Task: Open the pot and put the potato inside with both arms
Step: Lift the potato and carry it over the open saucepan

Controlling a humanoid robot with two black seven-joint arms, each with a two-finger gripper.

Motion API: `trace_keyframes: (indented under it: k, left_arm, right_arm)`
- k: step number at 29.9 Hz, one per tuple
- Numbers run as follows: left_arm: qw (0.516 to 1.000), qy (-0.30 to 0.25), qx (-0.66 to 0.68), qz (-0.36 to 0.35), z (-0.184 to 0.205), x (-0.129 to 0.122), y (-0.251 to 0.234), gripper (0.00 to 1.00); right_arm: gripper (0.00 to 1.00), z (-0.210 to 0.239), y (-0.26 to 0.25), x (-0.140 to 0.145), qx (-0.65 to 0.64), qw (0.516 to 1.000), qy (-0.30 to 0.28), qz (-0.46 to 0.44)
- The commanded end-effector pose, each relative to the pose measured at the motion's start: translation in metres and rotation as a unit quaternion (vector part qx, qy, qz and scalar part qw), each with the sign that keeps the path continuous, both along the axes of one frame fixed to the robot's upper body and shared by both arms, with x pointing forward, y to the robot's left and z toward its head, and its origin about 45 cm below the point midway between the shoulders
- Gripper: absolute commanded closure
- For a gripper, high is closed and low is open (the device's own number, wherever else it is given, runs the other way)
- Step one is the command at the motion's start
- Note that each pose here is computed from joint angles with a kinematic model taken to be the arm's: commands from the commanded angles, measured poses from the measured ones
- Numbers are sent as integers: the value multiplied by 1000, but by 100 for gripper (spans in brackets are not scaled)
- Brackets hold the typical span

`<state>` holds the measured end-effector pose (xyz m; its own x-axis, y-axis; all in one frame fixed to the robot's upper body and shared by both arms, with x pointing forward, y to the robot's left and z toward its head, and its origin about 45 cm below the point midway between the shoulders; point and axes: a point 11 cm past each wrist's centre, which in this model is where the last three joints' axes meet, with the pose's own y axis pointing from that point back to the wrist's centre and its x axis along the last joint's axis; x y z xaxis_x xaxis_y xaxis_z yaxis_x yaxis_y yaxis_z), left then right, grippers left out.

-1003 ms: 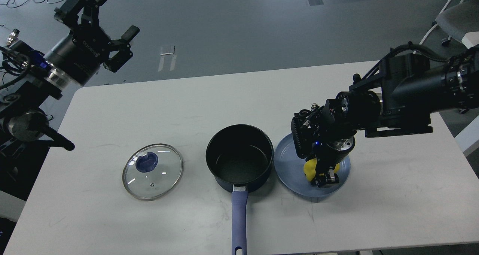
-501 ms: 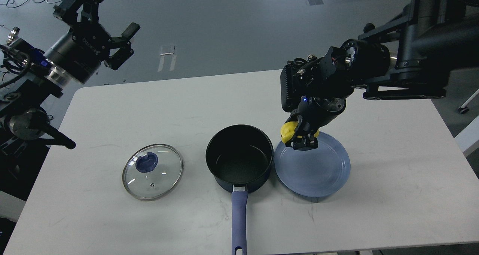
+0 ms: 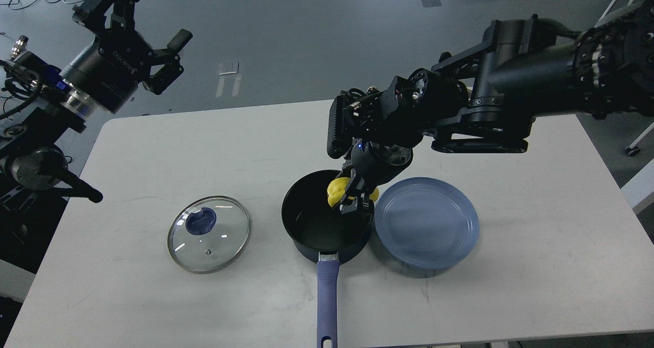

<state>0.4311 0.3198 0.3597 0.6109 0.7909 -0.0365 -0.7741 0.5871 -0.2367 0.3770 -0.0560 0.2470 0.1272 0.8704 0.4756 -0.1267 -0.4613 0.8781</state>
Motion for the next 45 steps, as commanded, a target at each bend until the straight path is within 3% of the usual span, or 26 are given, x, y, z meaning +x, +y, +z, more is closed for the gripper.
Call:
trace_keyframes:
  k: [1,24,28,34,40,45]
  left_arm:
    - [1000,0,0,0,0,0,0,2]
    - [1000,2,-2,-1,-2,-1,0,2]
    - [1000,0,-2,-1,-1,-1,0,2]
    - [1000,-1,-4,-1,0,0,0,2]
    - [1000,-1,-4,0,1,0,1,2]
    - [1000,-1,-4,0,1,0,1,2]
  right_arm:
    - [82,1,-3,8,1,1000,-9,-12]
    - [78,-14,1,3,71,994,46,-72]
    - [70,-24,-2,-1,71,993,57,-76]
    - [48,-26,-2,-2,73,993,59,-78]
    - [44,-25,-3,0,74,992,57,-79]
    - [9,-25,-1,0,84,991,61,-86]
